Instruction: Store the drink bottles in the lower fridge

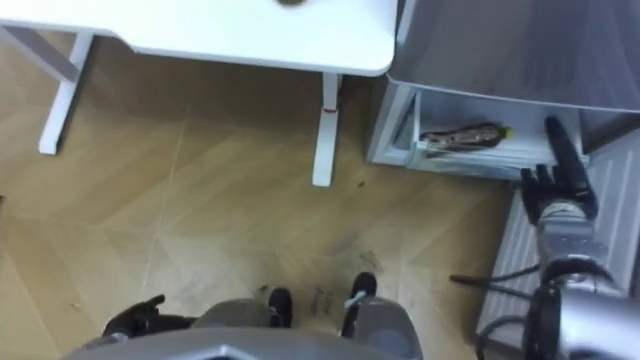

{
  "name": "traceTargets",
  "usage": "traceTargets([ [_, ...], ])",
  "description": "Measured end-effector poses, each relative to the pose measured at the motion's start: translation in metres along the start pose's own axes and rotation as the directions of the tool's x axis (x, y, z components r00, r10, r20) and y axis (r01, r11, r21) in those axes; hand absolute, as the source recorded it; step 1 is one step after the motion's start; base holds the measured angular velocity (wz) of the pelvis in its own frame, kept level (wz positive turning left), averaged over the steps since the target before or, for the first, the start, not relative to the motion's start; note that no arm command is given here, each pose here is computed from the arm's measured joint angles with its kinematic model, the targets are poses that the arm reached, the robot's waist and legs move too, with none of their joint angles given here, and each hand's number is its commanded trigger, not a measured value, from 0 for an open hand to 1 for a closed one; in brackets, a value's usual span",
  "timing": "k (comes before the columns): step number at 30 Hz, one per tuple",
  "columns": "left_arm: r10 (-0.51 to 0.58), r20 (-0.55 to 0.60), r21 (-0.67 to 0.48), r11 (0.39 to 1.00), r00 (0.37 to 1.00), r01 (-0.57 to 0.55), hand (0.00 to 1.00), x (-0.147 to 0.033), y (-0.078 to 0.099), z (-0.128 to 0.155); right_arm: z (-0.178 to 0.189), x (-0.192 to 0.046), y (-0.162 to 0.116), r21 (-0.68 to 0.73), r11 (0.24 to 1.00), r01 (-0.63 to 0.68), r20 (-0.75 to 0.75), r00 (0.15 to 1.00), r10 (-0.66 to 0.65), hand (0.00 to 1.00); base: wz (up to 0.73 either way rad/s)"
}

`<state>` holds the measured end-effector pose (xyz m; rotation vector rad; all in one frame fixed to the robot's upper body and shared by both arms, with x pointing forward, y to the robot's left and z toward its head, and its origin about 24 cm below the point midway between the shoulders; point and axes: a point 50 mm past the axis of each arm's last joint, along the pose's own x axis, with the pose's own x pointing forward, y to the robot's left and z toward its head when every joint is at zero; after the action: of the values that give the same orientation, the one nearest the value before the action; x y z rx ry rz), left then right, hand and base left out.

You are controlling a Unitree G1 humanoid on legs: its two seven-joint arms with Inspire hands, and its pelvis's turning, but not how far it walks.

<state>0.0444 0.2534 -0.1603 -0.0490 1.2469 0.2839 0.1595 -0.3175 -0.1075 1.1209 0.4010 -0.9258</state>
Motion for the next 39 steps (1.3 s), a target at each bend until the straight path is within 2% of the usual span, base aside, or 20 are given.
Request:
traceTargets([
  [5, 0.017, -0.002, -0.039, 0.999, 1.000, -0.017, 0.00, -0.004, 0.003, -0.013, -0.031, -0.029, -0.073, -0.079, 0.986, 0.149, -0.096, 0.983, -0.156, 0.00, -0.02],
  [9, 0.031, -0.017, -0.063, 0.997, 0.999, -0.032, 0.00, -0.004, -0.005, -0.020, -0.042, -0.047, -0.106, -0.250, 0.947, 0.203, -0.156, 0.957, -0.246, 0.00, -0.01],
  [15, 0.066, -0.041, -0.082, 0.994, 0.997, -0.069, 0.00, -0.006, -0.004, -0.029, -0.063, -0.066, -0.133, -0.417, 0.879, 0.231, -0.246, 0.902, -0.354, 0.00, -0.02],
  [19, 0.068, -0.040, -0.054, 0.996, 0.997, -0.070, 0.00, -0.005, -0.006, -0.028, -0.066, -0.072, -0.142, -0.594, 0.785, 0.177, -0.282, 0.868, -0.409, 0.00, 0.04],
  [23, 0.070, -0.047, -0.016, 0.997, 0.996, -0.071, 0.00, -0.005, -0.006, -0.029, -0.068, -0.074, -0.144, -0.773, 0.632, 0.052, -0.307, 0.842, -0.444, 0.00, -0.05],
  [25, 0.071, -0.056, -0.011, 0.997, 0.996, -0.072, 0.00, -0.006, -0.006, -0.031, -0.069, -0.074, -0.144, -0.814, 0.580, 0.016, -0.306, 0.838, -0.452, 0.00, -0.15],
  [27, 0.072, -0.065, -0.009, 0.997, 0.995, -0.073, 0.00, -0.005, -0.005, -0.030, -0.067, -0.067, -0.135, -0.871, 0.489, -0.049, -0.296, 0.847, -0.442, 0.00, -0.21],
  [30, 0.075, -0.080, -0.006, 0.997, 0.994, -0.076, 0.00, -0.004, -0.003, -0.029, -0.067, -0.062, -0.128, -0.914, 0.390, -0.113, -0.293, 0.848, -0.442, 0.00, -0.04],
  [33, 0.077, -0.098, -0.008, 0.997, 0.992, -0.078, 0.00, -0.005, -0.003, -0.033, -0.069, -0.060, -0.125, -0.923, 0.359, -0.139, -0.298, 0.848, -0.438, 0.00, -0.07],
  [39, 0.097, -0.127, -0.061, 0.993, 0.987, -0.106, 0.00, -0.007, -0.001, -0.039, -0.069, -0.062, -0.127, -0.925, 0.350, -0.146, -0.301, 0.845, -0.442, 0.00, -0.07],
])
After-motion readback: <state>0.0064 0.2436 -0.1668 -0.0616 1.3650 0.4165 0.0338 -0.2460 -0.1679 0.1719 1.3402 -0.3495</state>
